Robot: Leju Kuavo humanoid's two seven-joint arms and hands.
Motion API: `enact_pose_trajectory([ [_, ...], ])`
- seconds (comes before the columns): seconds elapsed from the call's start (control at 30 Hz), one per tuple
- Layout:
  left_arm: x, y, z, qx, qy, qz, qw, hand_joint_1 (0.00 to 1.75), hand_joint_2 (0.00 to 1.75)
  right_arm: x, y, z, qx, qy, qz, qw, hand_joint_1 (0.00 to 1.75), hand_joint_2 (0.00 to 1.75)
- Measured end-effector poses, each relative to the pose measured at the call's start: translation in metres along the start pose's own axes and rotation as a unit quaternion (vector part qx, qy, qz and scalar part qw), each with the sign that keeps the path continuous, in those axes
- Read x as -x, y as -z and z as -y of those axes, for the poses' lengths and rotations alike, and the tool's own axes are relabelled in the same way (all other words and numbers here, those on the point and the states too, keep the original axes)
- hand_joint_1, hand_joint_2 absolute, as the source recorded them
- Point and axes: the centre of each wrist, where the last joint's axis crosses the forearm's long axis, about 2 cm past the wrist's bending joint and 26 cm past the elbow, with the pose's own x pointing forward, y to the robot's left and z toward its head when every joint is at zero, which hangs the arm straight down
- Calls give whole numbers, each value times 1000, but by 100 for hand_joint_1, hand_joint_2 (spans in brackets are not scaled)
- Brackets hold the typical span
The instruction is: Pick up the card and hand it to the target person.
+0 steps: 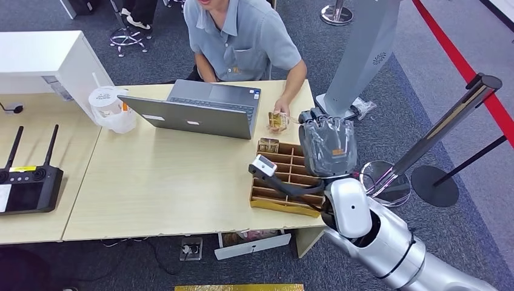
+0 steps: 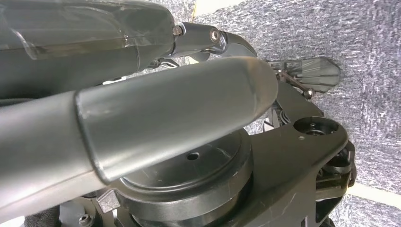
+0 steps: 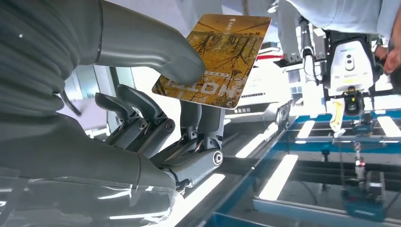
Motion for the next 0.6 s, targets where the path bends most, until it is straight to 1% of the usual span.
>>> enact_pose_trajectory([
  [0.07, 0, 0, 0, 2, 2, 0, 1000, 0, 0, 7, 3, -9, -15, -3, -12, 1000, 175, 175],
  [0.2, 0, 0, 0, 3, 5, -4, 1000, 0, 0, 10, 7, -20, -33, -12, -16, 999, 175, 175],
  [0.4, 0, 0, -1, 5, 12, -6, 1000, 0, 0, -1, 17, -34, -61, -28, -3, 998, 175, 175],
  [0.6, 0, 0, -1, 5, 10, -2, 1000, 0, 0, -8, 25, -38, -65, -4, -5, 998, 175, 175],
])
